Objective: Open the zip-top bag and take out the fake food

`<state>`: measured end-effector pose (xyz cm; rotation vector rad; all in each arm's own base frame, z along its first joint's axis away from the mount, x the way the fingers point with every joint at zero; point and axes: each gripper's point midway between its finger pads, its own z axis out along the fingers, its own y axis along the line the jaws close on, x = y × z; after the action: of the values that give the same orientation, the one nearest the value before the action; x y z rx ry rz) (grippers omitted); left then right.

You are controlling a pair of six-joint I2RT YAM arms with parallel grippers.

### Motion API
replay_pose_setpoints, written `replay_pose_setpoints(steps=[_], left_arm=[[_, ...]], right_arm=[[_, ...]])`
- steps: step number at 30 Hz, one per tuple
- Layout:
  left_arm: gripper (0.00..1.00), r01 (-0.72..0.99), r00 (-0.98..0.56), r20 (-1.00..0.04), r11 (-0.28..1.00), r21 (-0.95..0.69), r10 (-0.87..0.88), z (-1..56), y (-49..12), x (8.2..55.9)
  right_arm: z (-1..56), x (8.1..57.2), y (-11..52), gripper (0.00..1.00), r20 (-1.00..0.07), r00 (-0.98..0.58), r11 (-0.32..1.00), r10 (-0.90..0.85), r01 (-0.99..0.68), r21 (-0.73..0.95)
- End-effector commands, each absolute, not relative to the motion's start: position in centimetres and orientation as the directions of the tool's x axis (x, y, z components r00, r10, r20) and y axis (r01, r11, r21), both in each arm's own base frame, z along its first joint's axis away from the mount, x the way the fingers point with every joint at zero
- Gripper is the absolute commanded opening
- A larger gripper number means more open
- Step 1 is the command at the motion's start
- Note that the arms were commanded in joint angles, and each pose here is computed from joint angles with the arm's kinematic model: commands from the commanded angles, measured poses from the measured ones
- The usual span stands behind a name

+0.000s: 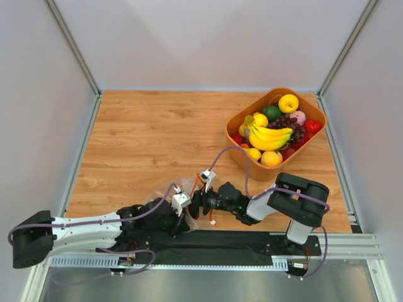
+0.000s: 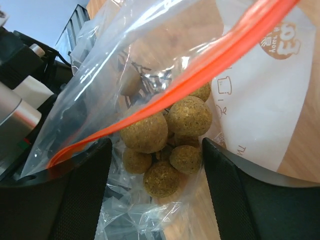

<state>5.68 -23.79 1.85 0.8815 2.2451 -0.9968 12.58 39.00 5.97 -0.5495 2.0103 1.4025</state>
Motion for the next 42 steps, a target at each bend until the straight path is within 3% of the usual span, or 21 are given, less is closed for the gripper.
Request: replay_pose_setpoints(steps=[1, 7, 9, 13, 15, 18, 19, 24, 27, 33, 39, 41, 42], left_arm=[[0.00, 0.769, -0.599, -0.746, 0.468, -0.435, 0.290, 4.6, -25.6, 6.7], [0.00, 0.771, -0.595, -0.748, 0.472, -0.427, 0.294, 4.6, -25.5, 6.7], [0.00, 0.770, -0.592, -0.750, 0.483, -0.417, 0.296, 4.6, -25.2, 6.9], [0.00, 0.771, -0.588, -0.759, 0.476, -0.422, 0.279, 5.0, -25.1, 6.8], [0.00, 0.777, -0.582, -0.765, 0.466, -0.424, 0.274, 5.4, -25.1, 6.7], [0.00, 0.779, -0.579, -0.769, 0.463, -0.423, 0.271, 5.6, -25.0, 6.7], [0.00, 0.776, -0.580, -0.768, 0.468, -0.422, 0.269, 5.6, -24.9, 6.7], [0.00, 0.750, -0.600, -0.760, 0.507, -0.425, 0.250, 5.5, -24.2, 7.1], [0.00, 0.731, -0.611, -0.757, 0.532, -0.427, 0.232, 5.7, -24.0, 7.4], [0.00, 0.671, -0.644, -0.740, 0.607, -0.425, 0.194, 5.7, -22.5, 8.0], [0.00, 0.645, -0.645, -0.750, 0.630, -0.433, 0.147, 6.3, -22.5, 8.7], [0.22, 0.642, -0.643, -0.753, 0.634, -0.431, 0.139, 6.4, -22.6, 8.9], [0.53, 0.642, -0.639, -0.758, 0.631, -0.436, 0.127, 6.8, -22.8, 9.0]], right_arm=[[7.9, 11.2, 41.0, 0.73, -0.730, -0.683, 0.268, -0.003, -0.704, 0.657], [6.9, 10.1, 42.1, 0.54, -0.720, -0.692, 0.255, -0.055, -0.707, 0.660], [6.9, 9.7, 42.5, 0.56, -0.721, -0.689, 0.246, -0.072, -0.713, 0.657], [6.0, 8.4, 42.4, 0.69, -0.717, -0.684, 0.250, -0.132, -0.723, 0.644], [5.7, 8.1, 42.3, 0.68, -0.715, -0.684, 0.253, -0.147, -0.725, 0.641], [5.5, 7.8, 42.1, 0.46, -0.712, -0.683, 0.256, -0.160, -0.726, 0.639], [5.7, 7.7, 42.1, 0.33, -0.713, -0.683, 0.255, -0.159, -0.726, 0.638], [5.8, 8.8, 40.9, 0.09, -0.723, -0.681, 0.326, -0.116, -0.714, 0.620], [6.4, 10.2, 39.6, 0.01, -0.740, -0.669, 0.406, -0.067, -0.696, 0.592], [7.2, 13.0, 34.9, 0.00, -0.792, -0.608, 0.613, -0.050, -0.645, 0.457], [8.2, 14.3, 31.0, 0.00, -0.818, -0.571, 0.717, -0.066, -0.597, 0.359], [8.4, 14.4, 30.1, 0.00, -0.819, -0.571, 0.734, -0.056, -0.579, 0.354], [8.0, 14.3, 29.7, 0.00, -0.815, -0.576, 0.740, -0.058, -0.573, 0.353]])
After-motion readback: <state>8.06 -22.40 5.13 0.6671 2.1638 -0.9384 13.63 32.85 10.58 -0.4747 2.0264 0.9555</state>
